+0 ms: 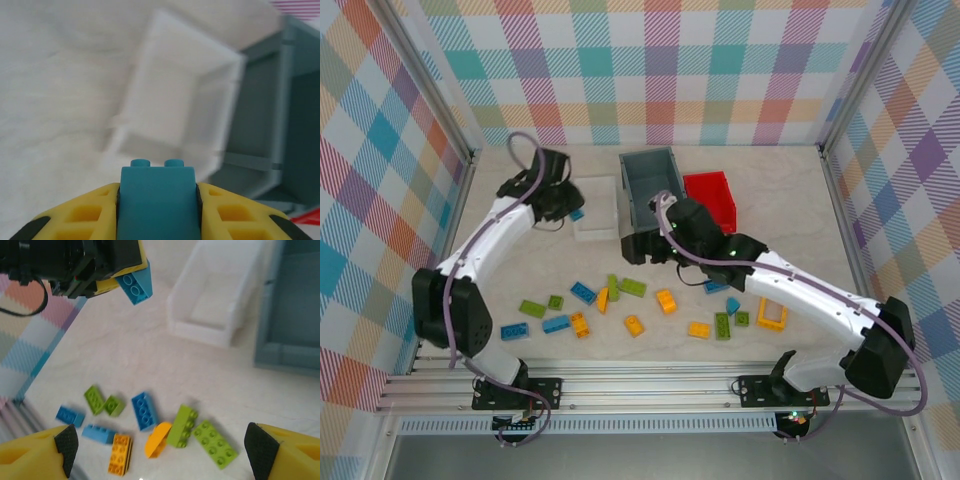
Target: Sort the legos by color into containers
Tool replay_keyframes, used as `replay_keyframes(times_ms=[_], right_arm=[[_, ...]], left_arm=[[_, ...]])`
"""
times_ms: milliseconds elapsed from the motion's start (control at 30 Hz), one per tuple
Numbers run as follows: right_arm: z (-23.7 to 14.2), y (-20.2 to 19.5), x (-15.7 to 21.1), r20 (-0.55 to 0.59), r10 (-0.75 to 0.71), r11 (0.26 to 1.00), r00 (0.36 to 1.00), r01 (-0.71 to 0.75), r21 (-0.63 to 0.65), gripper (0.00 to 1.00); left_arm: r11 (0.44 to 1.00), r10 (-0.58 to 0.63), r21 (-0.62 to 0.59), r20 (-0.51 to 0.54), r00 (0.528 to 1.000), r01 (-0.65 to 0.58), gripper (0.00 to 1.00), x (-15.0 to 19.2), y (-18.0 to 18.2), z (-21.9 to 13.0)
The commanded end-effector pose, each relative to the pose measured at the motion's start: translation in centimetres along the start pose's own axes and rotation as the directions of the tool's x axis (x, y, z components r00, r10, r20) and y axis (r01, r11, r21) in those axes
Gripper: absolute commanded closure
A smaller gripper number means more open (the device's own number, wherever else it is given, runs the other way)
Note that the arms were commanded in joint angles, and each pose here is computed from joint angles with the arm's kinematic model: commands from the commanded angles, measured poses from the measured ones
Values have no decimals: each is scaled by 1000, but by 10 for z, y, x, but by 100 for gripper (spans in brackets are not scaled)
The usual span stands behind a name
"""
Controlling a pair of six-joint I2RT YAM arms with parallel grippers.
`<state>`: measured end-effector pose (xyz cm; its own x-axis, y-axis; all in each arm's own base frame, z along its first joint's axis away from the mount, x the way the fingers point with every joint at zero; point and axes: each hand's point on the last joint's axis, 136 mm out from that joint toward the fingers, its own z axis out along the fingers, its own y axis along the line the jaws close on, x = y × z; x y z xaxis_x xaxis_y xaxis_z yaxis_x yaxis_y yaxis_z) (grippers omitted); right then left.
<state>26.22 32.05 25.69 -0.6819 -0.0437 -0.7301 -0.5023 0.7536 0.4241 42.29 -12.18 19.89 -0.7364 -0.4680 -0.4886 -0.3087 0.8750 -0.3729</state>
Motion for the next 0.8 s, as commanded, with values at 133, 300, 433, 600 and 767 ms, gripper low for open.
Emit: replay_keyframes(times_ms=[133, 300, 433, 600, 767], right_arm=[[-28, -38, -19, 96, 113, 983, 989, -125, 132, 12], [-45, -63, -16, 115, 140, 967, 983, -161, 195, 12], [-58, -100, -4, 121, 222, 917, 967, -250, 312, 12], [-78, -154, 27, 143, 375, 780, 916, -395, 485, 14], [-104, -190, 59, 163, 465, 639, 870, -458, 618, 17]], left_arm=[[982, 136, -118, -88, 987, -146, 76, 2, -17, 72], [971, 162, -153, -154, 975, -185, 73, 11, -14, 113], [967, 164, -165, -187, 969, -195, 64, 20, -10, 124], [969, 166, -151, -179, 970, -193, 44, 21, -13, 114], [976, 161, -122, -140, 977, -178, 41, 12, -22, 87]])
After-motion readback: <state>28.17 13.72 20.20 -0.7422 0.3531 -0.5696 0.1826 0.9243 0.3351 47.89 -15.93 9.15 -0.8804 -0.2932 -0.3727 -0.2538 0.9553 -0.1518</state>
